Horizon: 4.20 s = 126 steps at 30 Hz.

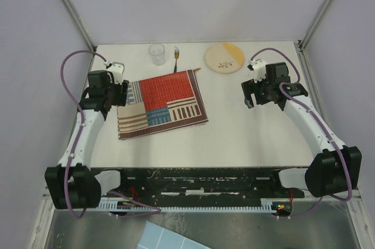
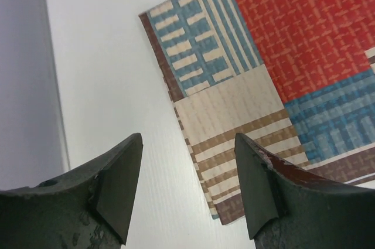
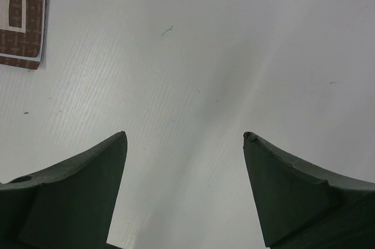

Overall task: Set the dinner table for one person
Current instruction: Adjust the napkin at the center of the board.

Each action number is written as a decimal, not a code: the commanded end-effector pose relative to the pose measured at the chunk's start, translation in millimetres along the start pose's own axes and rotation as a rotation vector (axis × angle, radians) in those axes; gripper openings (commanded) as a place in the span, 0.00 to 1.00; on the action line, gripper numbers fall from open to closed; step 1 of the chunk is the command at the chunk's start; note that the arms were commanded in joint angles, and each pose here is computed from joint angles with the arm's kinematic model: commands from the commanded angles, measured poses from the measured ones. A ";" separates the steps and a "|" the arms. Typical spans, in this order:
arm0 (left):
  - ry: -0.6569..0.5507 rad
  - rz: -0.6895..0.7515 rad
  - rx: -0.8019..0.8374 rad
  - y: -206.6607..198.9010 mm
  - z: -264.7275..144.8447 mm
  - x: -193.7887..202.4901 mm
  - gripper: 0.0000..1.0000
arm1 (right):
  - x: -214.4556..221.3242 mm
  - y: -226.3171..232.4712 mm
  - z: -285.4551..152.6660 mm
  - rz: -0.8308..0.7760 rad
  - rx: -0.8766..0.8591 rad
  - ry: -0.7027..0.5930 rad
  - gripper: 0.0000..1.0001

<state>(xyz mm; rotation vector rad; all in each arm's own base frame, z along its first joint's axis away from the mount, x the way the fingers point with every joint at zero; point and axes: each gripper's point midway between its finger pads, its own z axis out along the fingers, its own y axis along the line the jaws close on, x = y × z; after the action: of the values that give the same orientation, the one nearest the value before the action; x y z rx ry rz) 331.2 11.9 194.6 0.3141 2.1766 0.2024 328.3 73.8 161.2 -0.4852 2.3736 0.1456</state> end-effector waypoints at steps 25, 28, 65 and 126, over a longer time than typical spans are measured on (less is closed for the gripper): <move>0.277 -0.304 0.245 -8.5 65.9 84.6 0.67 | -3.4 -5.8 2.8 0.000 0.008 -0.026 0.89; 0.323 -0.323 0.249 -11.6 68.9 98.5 0.66 | -2.9 -6.2 2.1 -0.001 0.010 -0.027 0.89; 0.476 -0.743 0.875 -37.7 81.4 182.8 0.54 | 1.2 -15.7 5.8 -0.008 0.050 -0.005 0.89; 0.542 -0.552 0.695 6.9 137.1 178.1 0.52 | -19.8 154.9 190.1 0.308 -0.796 0.456 0.81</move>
<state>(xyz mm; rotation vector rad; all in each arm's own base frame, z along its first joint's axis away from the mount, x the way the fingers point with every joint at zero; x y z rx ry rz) 328.9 48.0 22.1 -0.1086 2.6372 -1.1425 397.7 252.7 39.2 -0.5218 2.7660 1.2334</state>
